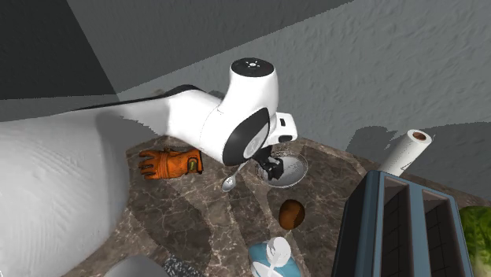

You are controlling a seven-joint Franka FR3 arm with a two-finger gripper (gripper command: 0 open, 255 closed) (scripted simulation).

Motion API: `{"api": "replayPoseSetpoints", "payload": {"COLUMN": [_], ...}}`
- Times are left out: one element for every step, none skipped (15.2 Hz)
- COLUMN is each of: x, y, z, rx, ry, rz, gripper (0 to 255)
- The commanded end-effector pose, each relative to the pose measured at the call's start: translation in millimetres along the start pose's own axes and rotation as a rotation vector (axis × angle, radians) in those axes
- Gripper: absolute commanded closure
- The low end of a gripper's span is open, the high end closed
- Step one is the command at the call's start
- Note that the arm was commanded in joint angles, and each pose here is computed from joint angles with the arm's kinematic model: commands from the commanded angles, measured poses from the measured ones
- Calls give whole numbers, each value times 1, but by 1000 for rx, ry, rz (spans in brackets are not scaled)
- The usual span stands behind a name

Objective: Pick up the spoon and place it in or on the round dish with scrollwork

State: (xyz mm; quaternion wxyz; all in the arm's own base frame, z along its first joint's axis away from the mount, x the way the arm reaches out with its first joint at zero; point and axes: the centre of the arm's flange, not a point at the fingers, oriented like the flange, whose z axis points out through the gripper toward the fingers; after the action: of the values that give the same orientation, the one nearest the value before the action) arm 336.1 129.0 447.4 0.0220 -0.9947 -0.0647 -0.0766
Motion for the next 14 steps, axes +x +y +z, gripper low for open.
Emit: {"api": "replayPoseSetpoints", "payload": {"x": [0,0,1,2,2,3,4,4,5,5,6,6,6,7], "y": [-19,-27,-36,-45,-53,-62,-71,-80,-84,-85,-85,-86,-86,-87], "z": [18,27,35,44,52,60,68,76,80,86,91,96,101,107], "rx": [20,29,38,48,57,66,76,85,89,89,89,89,89,89], "ry": [16,23,30,37,44,51,58,65,68,68,68,68,68,68], "rz": [1,0,0,0,-1,-1,-1,-2,-2,-2,-2,-2,-2,-2], "gripper": [0,0,0,0,0,0,0,0,0,0,0,0,0,0]}}
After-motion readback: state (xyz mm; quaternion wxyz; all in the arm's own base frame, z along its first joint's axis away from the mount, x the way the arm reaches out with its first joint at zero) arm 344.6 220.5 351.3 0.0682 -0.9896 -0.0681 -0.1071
